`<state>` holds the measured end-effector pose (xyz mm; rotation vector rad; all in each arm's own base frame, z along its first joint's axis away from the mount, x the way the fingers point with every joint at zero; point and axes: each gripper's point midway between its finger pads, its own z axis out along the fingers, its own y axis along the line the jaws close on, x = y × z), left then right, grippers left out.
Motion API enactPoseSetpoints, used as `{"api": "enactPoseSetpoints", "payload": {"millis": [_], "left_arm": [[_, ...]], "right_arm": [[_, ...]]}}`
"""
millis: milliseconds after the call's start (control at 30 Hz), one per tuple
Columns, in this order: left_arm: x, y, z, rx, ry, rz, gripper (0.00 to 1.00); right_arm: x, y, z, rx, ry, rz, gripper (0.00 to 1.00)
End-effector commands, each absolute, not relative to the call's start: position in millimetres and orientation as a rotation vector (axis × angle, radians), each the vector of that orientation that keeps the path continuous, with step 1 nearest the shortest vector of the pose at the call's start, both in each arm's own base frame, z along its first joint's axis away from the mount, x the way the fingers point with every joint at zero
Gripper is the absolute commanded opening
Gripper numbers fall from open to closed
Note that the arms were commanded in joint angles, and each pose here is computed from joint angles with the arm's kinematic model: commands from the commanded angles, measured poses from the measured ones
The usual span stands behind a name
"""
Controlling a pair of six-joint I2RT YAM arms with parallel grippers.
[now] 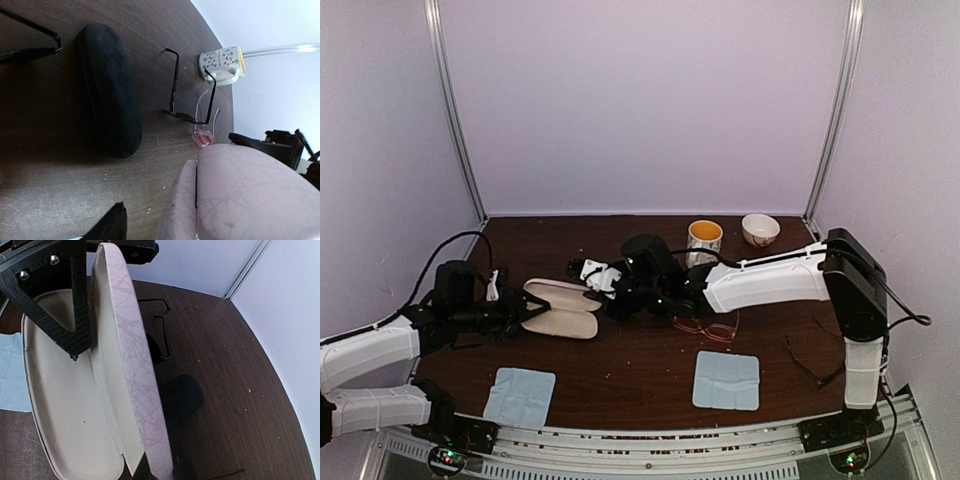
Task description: Organize the sunglasses
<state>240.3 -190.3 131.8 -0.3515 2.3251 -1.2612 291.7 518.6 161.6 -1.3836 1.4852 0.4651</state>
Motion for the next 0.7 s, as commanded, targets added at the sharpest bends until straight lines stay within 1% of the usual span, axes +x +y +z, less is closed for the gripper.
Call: {"api": "enactPoseSetpoints", "payload": {"millis": [0,133,233,433,567,667], "left_arm": [[248,-184,148,-0.271,2.267,-1.174,0.66],[248,-176,152,-0.223,2.264,-1.081,0.79],[248,-168,153,-0.187,2.27,-0.996,0.85],[252,-148,162,-0.126,2.255,-0.809,0.89],[257,-130,173,-0.111,2.222,-0.659,0.93],[262,-117,180,-0.104,2.202,-0.556,0.98]], "right_arm": [[287,509,209,-1.326,1.4,0.482,0.0],[288,491,207,-1.323,1.428,0.476,0.0],[286,478,204,-1.332,1.457,0.468,0.0],[277,449,191,-1.4,1.517,0.453,0.0],[256,431,175,-1.517,1.531,0.474,0.0],[239,419,161,-1.625,1.548,0.488,0.0]]}}
